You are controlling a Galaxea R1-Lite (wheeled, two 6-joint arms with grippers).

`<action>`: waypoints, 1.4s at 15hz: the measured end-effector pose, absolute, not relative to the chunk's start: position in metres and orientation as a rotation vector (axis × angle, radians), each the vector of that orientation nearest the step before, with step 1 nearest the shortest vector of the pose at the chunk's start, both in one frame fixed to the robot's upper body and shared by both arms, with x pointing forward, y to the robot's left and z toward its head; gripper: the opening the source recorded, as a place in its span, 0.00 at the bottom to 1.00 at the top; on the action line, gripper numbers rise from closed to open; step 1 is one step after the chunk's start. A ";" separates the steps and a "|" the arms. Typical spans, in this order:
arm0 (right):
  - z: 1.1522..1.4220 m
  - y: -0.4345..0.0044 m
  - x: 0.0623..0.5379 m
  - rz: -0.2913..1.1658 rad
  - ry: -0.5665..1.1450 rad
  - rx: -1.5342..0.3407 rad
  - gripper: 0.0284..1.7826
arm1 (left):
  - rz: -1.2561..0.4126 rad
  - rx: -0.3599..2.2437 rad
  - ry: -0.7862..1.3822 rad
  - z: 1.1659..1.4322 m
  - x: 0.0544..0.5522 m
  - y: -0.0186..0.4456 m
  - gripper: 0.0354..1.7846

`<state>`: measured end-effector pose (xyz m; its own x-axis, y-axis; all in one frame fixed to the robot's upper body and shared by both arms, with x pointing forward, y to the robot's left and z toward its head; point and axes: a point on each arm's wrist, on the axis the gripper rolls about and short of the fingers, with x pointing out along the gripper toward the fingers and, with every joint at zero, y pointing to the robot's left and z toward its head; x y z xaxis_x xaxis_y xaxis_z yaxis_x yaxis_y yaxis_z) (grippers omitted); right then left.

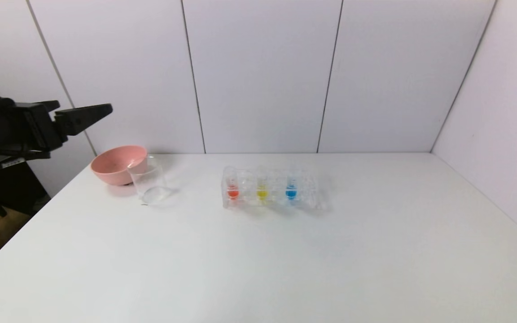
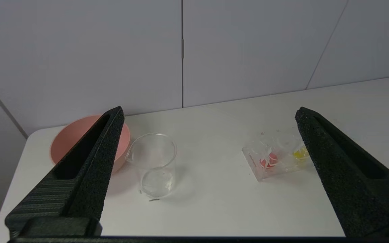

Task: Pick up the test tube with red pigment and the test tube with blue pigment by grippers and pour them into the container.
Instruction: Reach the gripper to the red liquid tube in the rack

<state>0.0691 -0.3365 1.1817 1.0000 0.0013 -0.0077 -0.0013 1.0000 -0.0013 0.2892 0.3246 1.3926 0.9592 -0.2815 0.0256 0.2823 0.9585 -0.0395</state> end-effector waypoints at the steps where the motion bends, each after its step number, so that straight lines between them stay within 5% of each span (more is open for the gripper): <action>1: 1.182 -0.337 0.069 0.001 0.007 -0.001 1.00 | -0.298 -0.054 -0.016 1.390 0.304 0.323 0.99; 8: 1.182 -0.337 0.069 0.001 0.008 -0.001 1.00 | -0.473 -0.055 -0.035 1.362 0.387 0.304 0.99; 21: 1.182 -0.337 0.069 0.001 0.008 -0.001 1.00 | -1.010 -0.011 -0.001 1.306 0.423 0.288 0.99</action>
